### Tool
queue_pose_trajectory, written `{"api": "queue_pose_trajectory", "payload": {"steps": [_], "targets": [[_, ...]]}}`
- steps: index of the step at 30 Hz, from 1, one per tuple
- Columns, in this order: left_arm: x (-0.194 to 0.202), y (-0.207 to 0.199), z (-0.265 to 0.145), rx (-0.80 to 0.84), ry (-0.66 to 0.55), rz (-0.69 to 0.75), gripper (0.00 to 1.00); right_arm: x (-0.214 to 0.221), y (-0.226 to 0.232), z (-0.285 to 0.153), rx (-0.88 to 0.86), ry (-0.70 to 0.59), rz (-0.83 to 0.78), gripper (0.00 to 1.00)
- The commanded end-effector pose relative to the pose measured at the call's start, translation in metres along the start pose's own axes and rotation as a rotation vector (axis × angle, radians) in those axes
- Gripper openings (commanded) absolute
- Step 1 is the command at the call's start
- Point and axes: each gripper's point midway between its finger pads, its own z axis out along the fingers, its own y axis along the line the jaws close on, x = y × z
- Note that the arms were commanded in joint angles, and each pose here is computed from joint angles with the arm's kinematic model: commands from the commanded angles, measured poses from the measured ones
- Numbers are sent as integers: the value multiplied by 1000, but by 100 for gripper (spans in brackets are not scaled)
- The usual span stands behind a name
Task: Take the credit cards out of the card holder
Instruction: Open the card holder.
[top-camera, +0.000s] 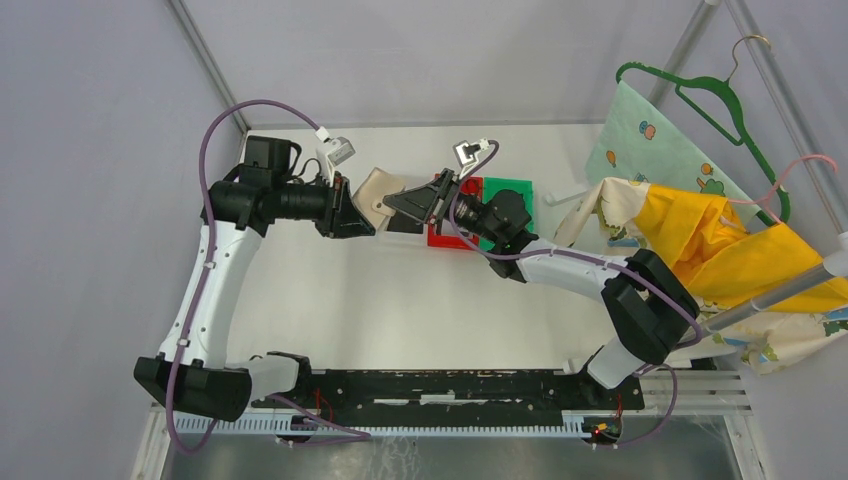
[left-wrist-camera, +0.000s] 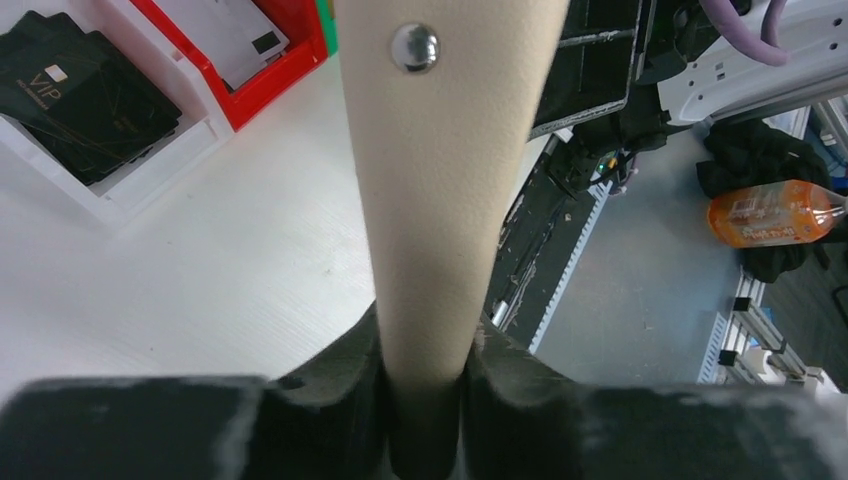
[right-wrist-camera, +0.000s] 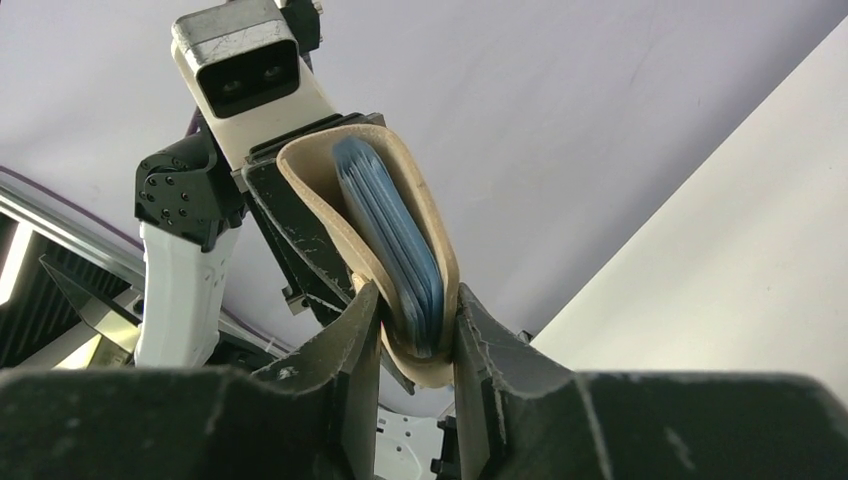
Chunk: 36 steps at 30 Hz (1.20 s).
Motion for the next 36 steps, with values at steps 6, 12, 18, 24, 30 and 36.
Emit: {"api": "queue_pose_trajectory", "payload": {"steps": [6,12,18,24,30,36], "targets": [[-30,-37,-12,126,-109,36,83,-32,81,-25,-305,-191,-174,21],[-52,-60,-17,240,-171,-46,73,-33,88,-27,-338,-219,-205,14],[-47,-53,-11,238,-160,-65,31,-38,92,-26,-342,-251,-205,21],[-46,-42,-11,155,-173,-20,2,-39,92,-10,-345,-242,-148,72],[-47,-45,-19,113,-199,56,2,-34,83,2,-288,-235,-132,70],[-38,-51,-20,143,-175,112,2,-38,83,-6,-304,-275,-88,21]]}}
